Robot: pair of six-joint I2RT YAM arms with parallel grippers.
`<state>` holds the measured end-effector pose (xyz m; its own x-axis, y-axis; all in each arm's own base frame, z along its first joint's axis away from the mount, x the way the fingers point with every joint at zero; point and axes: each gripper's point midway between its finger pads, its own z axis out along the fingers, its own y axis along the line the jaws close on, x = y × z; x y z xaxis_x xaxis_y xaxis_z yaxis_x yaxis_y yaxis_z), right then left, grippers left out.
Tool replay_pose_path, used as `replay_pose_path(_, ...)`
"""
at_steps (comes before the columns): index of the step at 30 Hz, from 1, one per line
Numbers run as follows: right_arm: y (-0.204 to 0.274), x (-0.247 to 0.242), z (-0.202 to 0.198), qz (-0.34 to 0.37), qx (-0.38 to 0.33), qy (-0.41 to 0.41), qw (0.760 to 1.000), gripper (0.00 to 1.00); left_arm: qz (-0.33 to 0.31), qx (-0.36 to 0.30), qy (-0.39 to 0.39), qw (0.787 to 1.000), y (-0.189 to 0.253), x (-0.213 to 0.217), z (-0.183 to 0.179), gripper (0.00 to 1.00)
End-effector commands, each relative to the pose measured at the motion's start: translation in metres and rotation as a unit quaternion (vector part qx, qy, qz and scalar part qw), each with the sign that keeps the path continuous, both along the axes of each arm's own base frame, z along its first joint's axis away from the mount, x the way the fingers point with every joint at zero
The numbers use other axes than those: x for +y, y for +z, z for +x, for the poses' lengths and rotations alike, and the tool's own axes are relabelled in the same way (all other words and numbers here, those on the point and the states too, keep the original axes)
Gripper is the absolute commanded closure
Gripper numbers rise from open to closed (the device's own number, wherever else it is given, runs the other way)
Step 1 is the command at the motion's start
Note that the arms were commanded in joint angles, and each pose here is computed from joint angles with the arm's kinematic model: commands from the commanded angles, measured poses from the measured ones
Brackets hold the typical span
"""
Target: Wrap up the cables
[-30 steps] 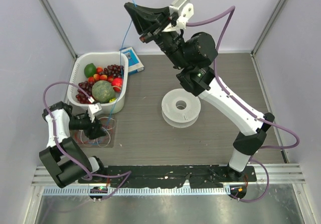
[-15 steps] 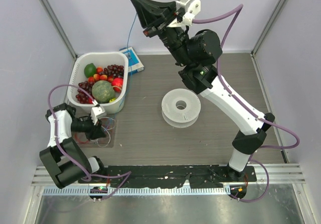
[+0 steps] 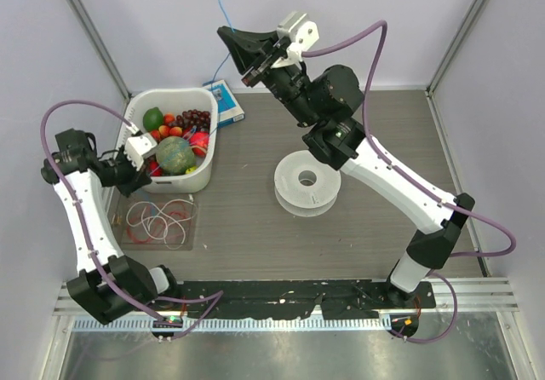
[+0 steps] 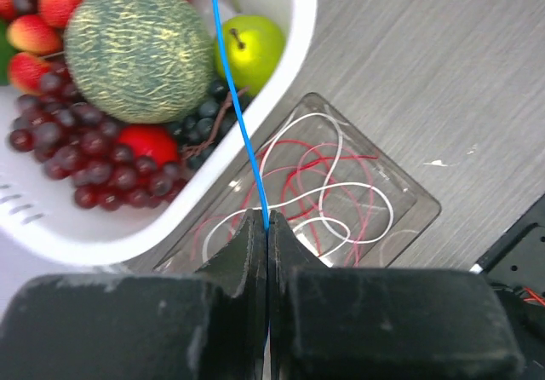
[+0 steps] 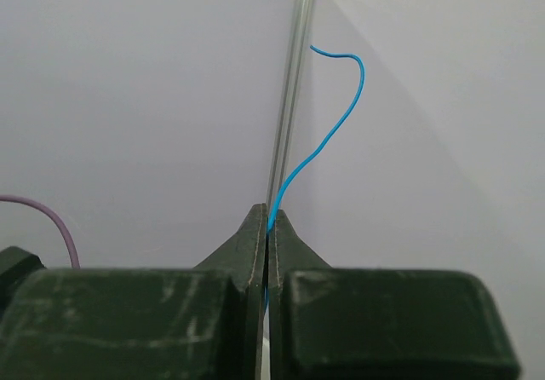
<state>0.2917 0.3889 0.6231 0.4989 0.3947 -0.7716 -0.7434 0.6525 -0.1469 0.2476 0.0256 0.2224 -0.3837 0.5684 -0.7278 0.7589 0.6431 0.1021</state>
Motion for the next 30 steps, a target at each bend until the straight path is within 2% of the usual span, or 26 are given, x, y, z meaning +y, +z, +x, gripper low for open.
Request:
replay_pose_path(1, 0.025, -0.027, -0.019, 0.027, -0.025, -0.002, 0.999, 0.99, -0.005, 0.116, 0.037, 0.993, 0.016, -0.014, -0.064, 1.0)
replay_pose_path(4, 0.019, -0.027, -0.019, 0.021, -0.019, -0.002, 1.0, 0.99, 0.031, 0.088, 0.043, 0.995, 0.031, -0.006, -0.065, 1.0)
replay_pose_path(7, 0.01, -0.026, -0.017, 0.015, -0.008, -0.001, 1.0, 0.99, 0.078, 0.085, 0.003, 0.993, 0.021, -0.007, -0.076, 1.0)
replay_pose_path(9, 0.009, -0.027, -0.017, 0.016, -0.007, -0.001, 1.0, 0.99, 0.087, 0.077, -0.018, 0.993, 0.016, -0.015, -0.085, 1.0)
replay_pose_path(11, 0.009, -0.029, -0.017, 0.016, -0.006, -0.002, 1.0, 0.99, 0.064, 0.054, -0.023, 0.996, 0.024, -0.026, -0.084, 1.0)
replay_pose_path(14, 0.005, -0.029, -0.018, 0.009, -0.003, -0.003, 1.0, 0.99, -0.003, 0.01, -0.021, 1.0, 0.053, -0.048, -0.071, 1.0)
replay_pose_path(20, -0.006, -0.034, -0.019, -0.01, -0.002, -0.01, 1.0, 0.99, -0.116, -0.007, 0.006, 0.993, 0.105, -0.069, -0.049, 1.0)
replay_pose_path(27, -0.01, -0.041, -0.018, -0.012, 0.0, -0.018, 1.0, 0.99, -0.153, -0.005, -0.004, 0.988, 0.11, -0.081, -0.049, 1.0)
replay_pose_path(29, -0.013, -0.041, -0.019, -0.015, 0.003, -0.017, 1.0, 0.99, -0.14, 0.041, 0.007, 0.989, 0.086, -0.079, -0.048, 1.0)
replay_pose_path(30, -0.016, -0.04, -0.019, -0.017, 0.004, -0.016, 1.0, 0.99, -0.112, 0.079, 0.009, 0.99, 0.064, -0.076, -0.054, 1.0)
